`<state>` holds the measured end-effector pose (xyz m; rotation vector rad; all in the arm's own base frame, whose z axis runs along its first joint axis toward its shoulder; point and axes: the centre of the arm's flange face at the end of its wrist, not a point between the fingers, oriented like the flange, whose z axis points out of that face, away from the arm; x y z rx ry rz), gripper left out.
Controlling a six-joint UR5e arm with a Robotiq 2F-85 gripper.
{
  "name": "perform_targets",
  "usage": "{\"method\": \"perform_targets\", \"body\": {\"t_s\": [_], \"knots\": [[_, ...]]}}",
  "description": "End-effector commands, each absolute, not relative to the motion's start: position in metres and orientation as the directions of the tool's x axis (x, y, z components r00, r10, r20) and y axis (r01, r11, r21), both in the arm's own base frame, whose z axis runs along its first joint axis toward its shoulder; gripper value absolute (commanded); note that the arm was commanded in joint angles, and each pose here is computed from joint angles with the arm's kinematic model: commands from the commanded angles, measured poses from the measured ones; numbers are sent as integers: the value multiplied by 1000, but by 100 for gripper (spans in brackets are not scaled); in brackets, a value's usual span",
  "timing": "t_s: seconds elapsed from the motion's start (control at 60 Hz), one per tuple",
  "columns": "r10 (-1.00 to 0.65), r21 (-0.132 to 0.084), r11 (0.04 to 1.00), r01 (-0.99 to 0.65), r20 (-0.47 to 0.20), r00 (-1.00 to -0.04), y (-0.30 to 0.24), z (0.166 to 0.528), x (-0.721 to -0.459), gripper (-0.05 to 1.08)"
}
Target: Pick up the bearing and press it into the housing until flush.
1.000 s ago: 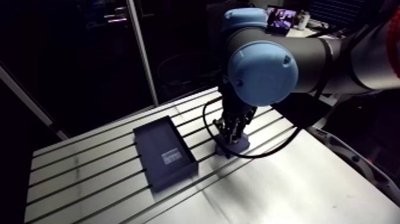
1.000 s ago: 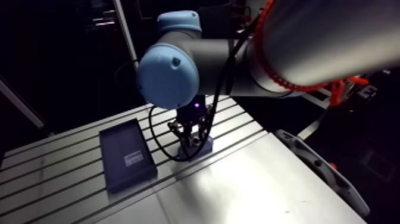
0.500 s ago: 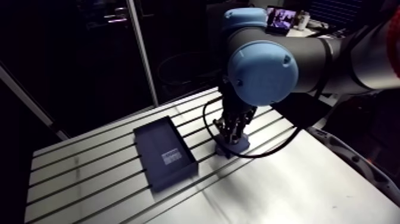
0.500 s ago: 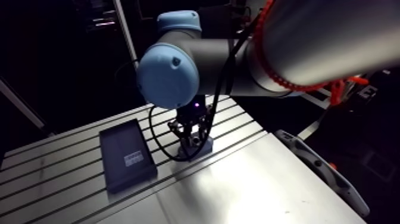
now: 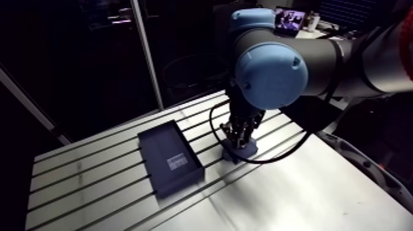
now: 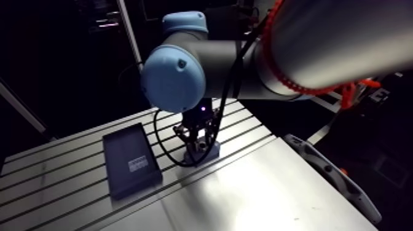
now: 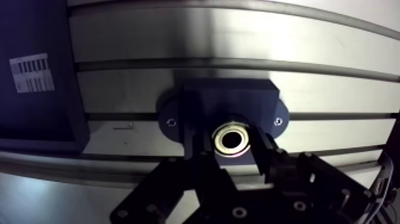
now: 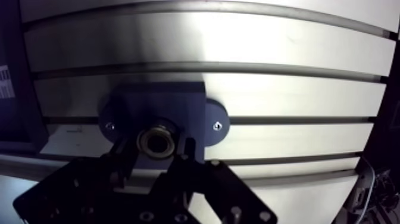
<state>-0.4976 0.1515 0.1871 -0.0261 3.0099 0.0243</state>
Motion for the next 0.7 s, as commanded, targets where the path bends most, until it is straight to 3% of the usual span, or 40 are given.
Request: {"method": "perform_targets", "body": {"t_s": [0.017, 0.7], "knots": [[-16, 14, 1000, -18, -134, -991, 151, 186, -497, 70], [-16, 13, 1000, -18, -135, -991, 151, 184, -497, 70]]}}
